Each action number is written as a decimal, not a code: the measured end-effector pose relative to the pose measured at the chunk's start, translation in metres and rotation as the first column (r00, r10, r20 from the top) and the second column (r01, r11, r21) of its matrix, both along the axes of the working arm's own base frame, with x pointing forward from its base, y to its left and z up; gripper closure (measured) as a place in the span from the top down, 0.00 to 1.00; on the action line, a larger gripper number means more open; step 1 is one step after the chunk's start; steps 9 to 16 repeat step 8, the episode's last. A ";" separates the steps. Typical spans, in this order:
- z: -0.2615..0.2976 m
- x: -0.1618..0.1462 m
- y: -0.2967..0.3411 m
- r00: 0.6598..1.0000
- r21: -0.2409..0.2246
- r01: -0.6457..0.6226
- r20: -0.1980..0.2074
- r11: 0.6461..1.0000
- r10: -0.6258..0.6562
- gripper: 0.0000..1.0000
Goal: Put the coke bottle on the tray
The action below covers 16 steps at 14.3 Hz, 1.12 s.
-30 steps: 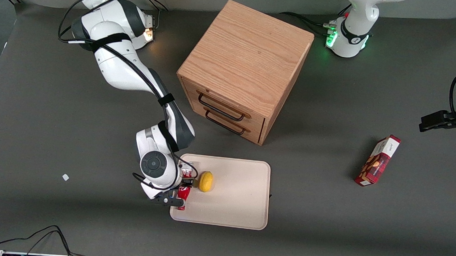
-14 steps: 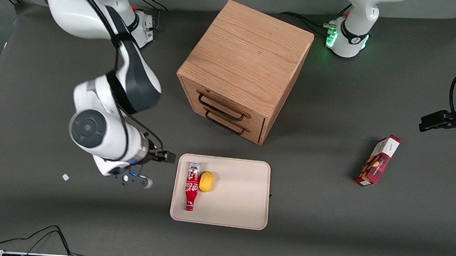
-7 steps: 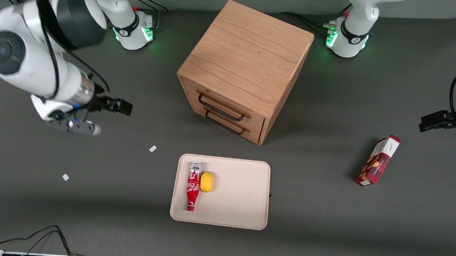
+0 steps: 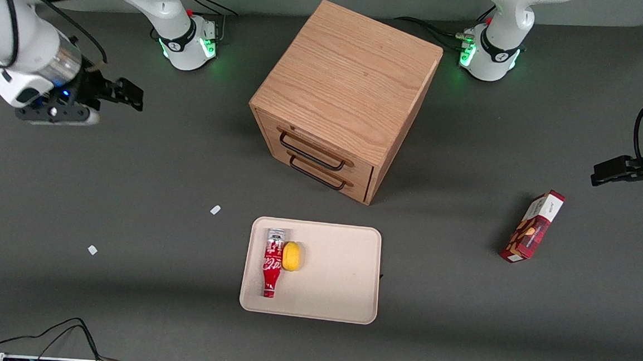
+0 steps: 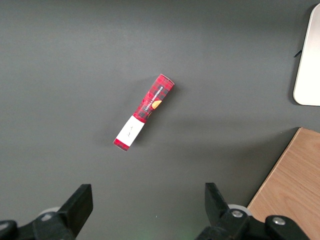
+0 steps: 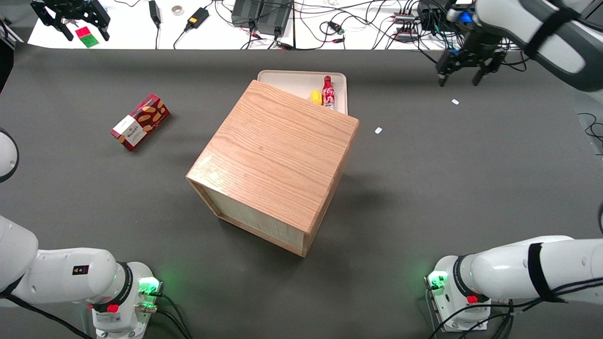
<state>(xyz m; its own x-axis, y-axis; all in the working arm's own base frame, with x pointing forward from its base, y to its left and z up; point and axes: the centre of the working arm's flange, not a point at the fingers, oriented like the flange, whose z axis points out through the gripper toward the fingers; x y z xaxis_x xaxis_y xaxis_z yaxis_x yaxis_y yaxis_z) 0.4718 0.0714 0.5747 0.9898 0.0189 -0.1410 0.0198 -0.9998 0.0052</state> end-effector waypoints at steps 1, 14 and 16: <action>0.008 -0.008 -0.008 1.000 0.003 0.000 0.009 1.000 0.000 1.00; 0.039 -0.007 -0.030 0.999 0.006 0.026 0.034 1.000 -0.026 1.00; 0.039 -0.007 -0.030 0.999 0.006 0.026 0.034 1.000 -0.026 1.00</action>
